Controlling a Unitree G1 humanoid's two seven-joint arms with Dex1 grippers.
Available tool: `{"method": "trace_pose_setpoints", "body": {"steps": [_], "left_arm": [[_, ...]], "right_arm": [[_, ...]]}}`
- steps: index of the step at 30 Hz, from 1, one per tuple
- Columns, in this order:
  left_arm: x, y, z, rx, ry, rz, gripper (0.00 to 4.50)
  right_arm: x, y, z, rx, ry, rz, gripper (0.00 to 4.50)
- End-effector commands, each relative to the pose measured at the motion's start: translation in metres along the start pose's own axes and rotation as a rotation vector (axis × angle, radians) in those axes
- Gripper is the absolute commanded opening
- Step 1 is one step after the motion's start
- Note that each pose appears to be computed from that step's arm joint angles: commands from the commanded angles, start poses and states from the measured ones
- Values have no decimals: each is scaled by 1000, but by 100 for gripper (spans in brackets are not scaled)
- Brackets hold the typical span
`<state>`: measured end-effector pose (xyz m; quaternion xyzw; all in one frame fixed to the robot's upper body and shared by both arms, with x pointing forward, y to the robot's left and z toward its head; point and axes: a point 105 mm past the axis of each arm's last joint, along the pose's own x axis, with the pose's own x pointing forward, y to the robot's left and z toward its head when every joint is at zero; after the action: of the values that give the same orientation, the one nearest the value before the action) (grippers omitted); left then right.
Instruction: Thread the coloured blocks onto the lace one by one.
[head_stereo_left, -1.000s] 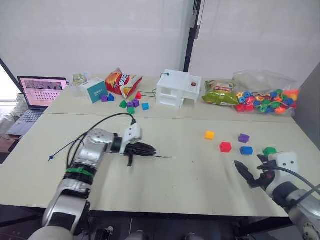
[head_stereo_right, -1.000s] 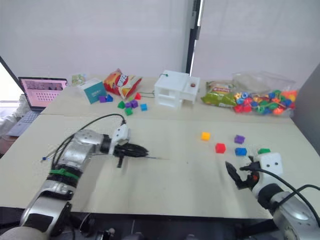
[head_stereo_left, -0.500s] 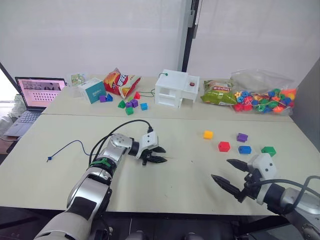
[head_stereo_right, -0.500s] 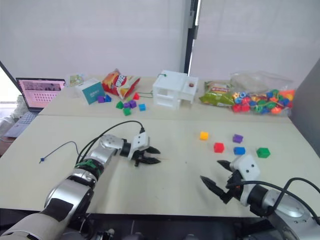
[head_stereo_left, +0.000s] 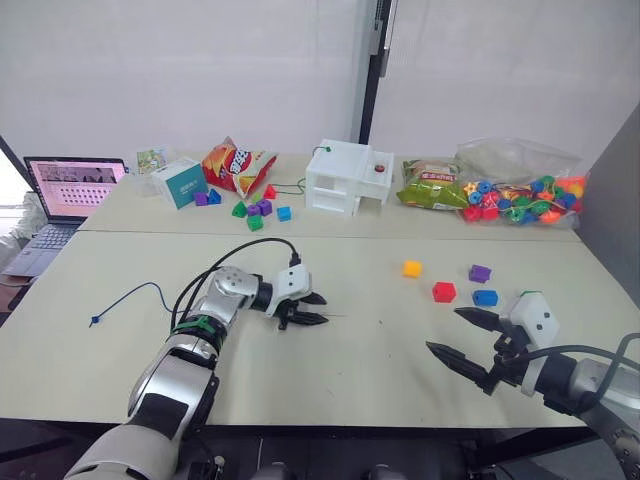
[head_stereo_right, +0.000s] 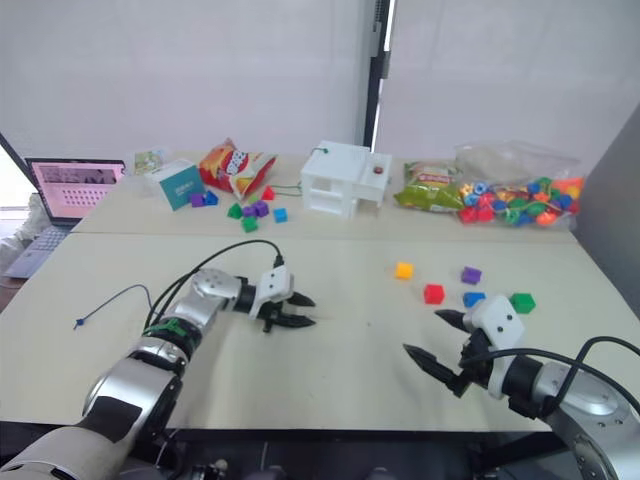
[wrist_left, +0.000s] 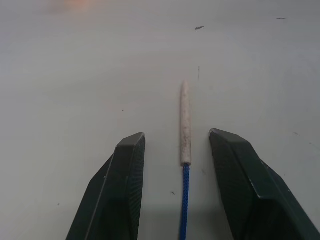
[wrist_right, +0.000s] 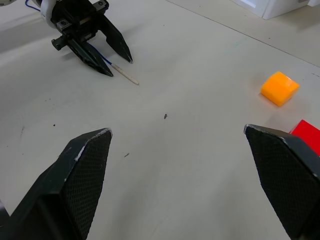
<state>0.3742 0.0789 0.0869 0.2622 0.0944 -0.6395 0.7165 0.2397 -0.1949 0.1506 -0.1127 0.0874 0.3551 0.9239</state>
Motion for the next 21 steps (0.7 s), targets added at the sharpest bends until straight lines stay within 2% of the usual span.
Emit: {"method": "trace_pose_setpoints", "body": {"steps": [1, 3, 6, 10, 16, 21], "left_arm": [[-9, -13, -33, -78, 112, -37, 215], [-9, -15, -33, -84, 113, -49, 215], [-7, -18, -35, -92, 118, -63, 135], [-2, -21, -33, -93, 113, -83, 5], [-2, -22, -35, -100, 117, -88, 2], [-2, -16, -25, -76, 86, -76, 2]], "right_arm": [[-4, -3, 11, -30, -34, -24, 450], [-4, -3, 11, -30, -36, -27, 450], [-3, -2, 12, -30, -40, -28, 450], [-4, -4, 14, -29, -51, -40, 450], [-5, -4, 16, -30, -59, -50, 450], [-5, -6, 16, -27, -62, -66, 450]]}}
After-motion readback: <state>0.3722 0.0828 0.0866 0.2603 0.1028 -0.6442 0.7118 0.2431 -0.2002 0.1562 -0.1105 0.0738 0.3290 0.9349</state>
